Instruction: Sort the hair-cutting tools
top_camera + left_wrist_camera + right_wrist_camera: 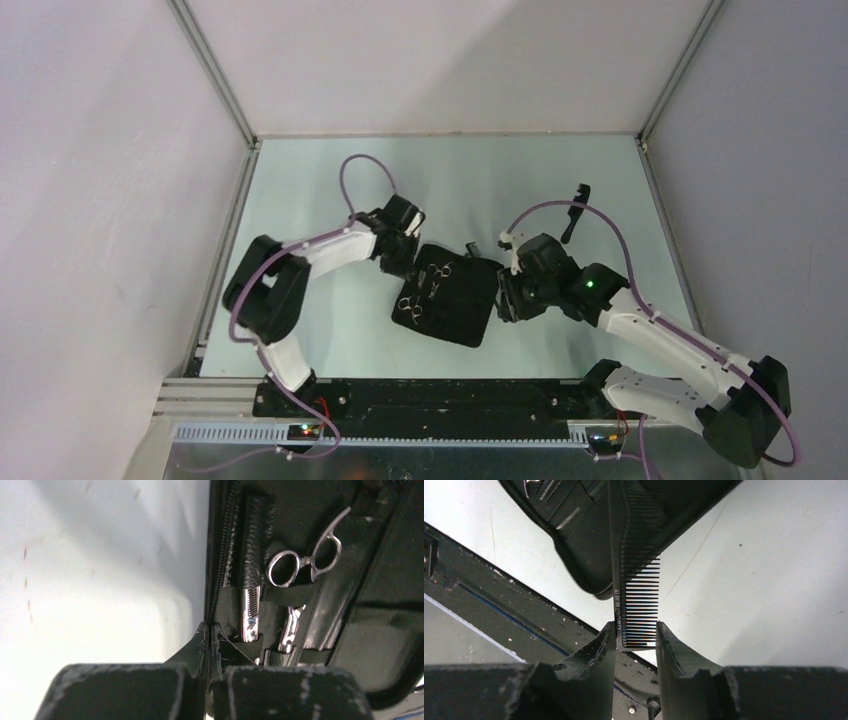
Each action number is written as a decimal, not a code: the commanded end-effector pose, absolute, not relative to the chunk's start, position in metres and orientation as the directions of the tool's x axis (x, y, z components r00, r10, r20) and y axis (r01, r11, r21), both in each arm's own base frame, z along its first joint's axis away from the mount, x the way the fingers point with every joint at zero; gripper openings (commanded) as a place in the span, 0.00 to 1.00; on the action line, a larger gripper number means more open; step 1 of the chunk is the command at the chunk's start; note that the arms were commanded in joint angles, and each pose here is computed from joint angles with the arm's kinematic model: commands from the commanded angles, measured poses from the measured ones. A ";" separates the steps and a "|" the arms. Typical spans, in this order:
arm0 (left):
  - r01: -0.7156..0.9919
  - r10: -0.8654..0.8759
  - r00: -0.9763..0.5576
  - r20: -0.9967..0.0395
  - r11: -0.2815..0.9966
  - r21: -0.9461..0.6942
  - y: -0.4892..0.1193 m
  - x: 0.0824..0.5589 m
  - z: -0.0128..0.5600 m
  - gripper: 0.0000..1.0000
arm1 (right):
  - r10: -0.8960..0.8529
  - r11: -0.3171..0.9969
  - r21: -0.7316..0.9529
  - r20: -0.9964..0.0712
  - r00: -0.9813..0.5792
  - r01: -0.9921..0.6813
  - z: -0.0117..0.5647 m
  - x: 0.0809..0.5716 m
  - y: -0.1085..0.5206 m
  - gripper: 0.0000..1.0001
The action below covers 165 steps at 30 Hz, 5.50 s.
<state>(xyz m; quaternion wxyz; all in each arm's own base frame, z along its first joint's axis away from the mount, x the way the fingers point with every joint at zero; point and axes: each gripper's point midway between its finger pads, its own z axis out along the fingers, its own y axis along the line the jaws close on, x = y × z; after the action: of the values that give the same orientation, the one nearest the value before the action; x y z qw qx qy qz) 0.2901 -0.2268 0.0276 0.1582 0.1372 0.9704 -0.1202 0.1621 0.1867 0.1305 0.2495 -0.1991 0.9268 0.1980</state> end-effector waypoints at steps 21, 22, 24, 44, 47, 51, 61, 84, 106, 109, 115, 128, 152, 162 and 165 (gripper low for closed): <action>-0.200 -0.438 -0.789 -0.431 0.846 -0.493 -0.163 0.198 0.066 0.22 | -0.550 0.781 0.176 -0.261 -0.794 -0.599 0.098 0.103 0.221 0.00; -0.197 -0.448 -0.769 -0.456 0.845 -0.497 -0.160 0.201 0.072 0.28 | -0.554 0.781 0.173 -0.250 -0.794 -0.600 0.096 0.101 0.221 0.00; -0.194 -0.451 -0.740 -0.500 0.854 -0.483 -0.152 0.206 0.082 0.41 | -0.563 0.780 0.168 -0.231 -0.793 -0.603 0.093 0.100 0.221 0.00; 0.057 -0.119 -0.799 -0.590 0.961 -0.270 -0.216 0.343 0.103 0.41 | -0.602 0.798 -0.063 -0.136 -0.787 -0.600 0.080 0.126 0.204 0.00; 0.074 -0.093 -0.820 -0.565 0.962 -0.265 -0.225 0.353 0.089 0.35 | -0.611 0.791 -0.085 -0.124 -0.782 -0.605 0.077 0.129 0.204 0.00; 0.084 -0.071 -0.848 -0.525 0.960 -0.267 -0.236 0.359 0.068 0.30 | -0.620 0.784 -0.097 -0.112 -0.776 -0.613 0.074 0.132 0.205 0.00; 0.063 -0.059 -0.896 -0.440 0.964 -0.259 -0.240 0.353 0.023 0.22 | -0.646 0.761 -0.149 -0.084 -0.758 -0.632 0.068 0.146 0.210 0.00; 0.058 -0.070 -0.925 -0.373 0.946 -0.320 -0.247 0.333 0.003 0.15 | -0.582 0.807 -0.019 -0.194 -0.790 -0.590 0.057 0.202 0.256 0.00; 0.054 -0.078 -0.929 -0.361 0.938 -0.343 -0.250 0.329 0.002 0.12 | -0.530 0.836 0.026 -0.220 -0.819 -0.549 0.039 0.230 0.280 0.00; 0.054 -0.081 -0.928 -0.364 0.937 -0.345 -0.250 0.330 0.003 0.12 | -0.525 0.842 0.015 -0.209 -0.825 -0.540 0.035 0.228 0.278 0.00; 0.056 -0.079 -0.927 -0.367 0.938 -0.343 -0.250 0.330 0.004 0.13 | -0.516 0.850 0.001 -0.199 -0.833 -0.527 0.033 0.226 0.274 0.18; 0.066 -0.085 -0.906 -0.415 0.939 -0.339 -0.247 0.343 0.030 0.35 | -0.432 0.867 0.081 -0.373 -0.821 -0.492 0.113 0.237 0.266 0.63; -0.035 -0.201 -0.491 -0.848 0.977 -0.211 -0.082 0.299 0.257 0.99 | 0.126 0.992 0.084 -0.507 -0.852 0.097 0.106 0.402 0.047 0.71; -0.256 -0.058 -0.275 -0.960 0.967 0.015 0.002 0.262 0.246 1.00 | 0.217 0.970 0.027 -0.540 -0.813 0.242 0.077 0.444 -0.007 0.64; -0.288 -0.068 -0.232 -0.970 0.958 0.001 0.009 0.257 0.238 1.00 | 0.238 0.962 0.015 -0.541 -0.807 0.274 0.071 0.458 -0.020 0.62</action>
<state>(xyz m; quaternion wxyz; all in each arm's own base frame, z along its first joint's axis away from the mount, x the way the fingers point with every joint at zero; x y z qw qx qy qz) 0.2565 -0.0141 0.2375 0.5780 -0.0893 0.8103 0.0374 0.4215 -0.0039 0.0614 0.2390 0.1201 0.9635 -0.0122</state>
